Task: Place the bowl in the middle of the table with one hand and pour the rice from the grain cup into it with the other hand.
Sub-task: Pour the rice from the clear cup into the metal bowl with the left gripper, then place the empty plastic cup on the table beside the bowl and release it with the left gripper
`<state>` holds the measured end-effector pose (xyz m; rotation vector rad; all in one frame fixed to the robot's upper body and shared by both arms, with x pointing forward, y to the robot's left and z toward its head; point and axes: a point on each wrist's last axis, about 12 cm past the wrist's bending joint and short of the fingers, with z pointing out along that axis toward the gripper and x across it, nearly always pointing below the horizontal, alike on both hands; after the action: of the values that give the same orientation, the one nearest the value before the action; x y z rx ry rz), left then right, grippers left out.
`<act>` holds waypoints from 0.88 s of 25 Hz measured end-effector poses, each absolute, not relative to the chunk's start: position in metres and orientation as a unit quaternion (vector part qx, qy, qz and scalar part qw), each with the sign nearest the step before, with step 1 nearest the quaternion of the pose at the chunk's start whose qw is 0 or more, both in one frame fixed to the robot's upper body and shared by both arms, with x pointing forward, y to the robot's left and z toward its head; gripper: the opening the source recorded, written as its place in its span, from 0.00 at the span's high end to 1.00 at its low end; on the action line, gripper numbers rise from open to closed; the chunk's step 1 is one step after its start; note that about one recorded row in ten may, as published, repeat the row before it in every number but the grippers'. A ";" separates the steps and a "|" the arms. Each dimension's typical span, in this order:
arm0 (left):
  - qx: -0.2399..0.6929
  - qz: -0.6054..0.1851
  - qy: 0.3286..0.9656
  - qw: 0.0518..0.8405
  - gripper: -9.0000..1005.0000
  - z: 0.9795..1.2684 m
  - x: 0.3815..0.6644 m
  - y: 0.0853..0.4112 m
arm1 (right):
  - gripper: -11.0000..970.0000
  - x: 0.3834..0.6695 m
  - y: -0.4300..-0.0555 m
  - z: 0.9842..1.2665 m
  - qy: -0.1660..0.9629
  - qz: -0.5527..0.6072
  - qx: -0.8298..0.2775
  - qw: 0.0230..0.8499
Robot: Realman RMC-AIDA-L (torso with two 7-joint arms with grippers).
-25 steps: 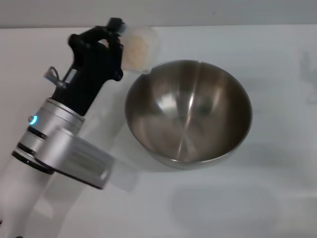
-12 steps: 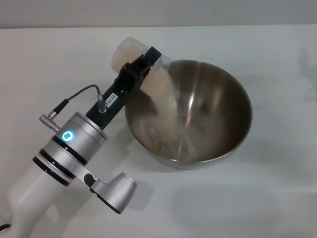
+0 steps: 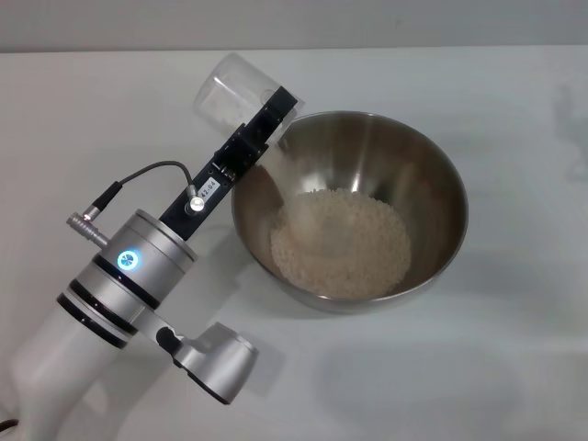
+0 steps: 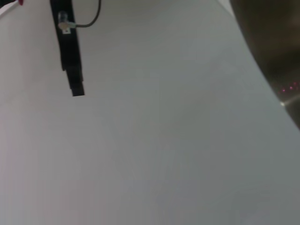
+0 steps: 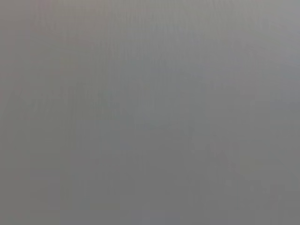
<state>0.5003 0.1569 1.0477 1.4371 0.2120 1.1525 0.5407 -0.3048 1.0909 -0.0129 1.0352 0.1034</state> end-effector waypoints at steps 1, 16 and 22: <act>0.618 0.496 0.090 0.603 0.96 1.048 0.500 0.156 | 0.56 0.541 -0.305 1.091 0.495 0.049 -0.006 0.868; 0.634 0.467 0.093 0.609 0.96 1.042 0.490 0.148 | 0.56 0.543 -0.305 1.093 0.490 0.036 -0.007 0.871; 0.587 0.430 0.180 0.662 0.95 1.051 0.490 0.151 | 0.56 0.545 -0.305 1.095 0.488 0.034 -0.006 0.872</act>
<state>0.4903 0.1514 1.0509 1.3261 0.4075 0.9711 0.5449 -0.3053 1.0947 -0.0122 1.0200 0.0718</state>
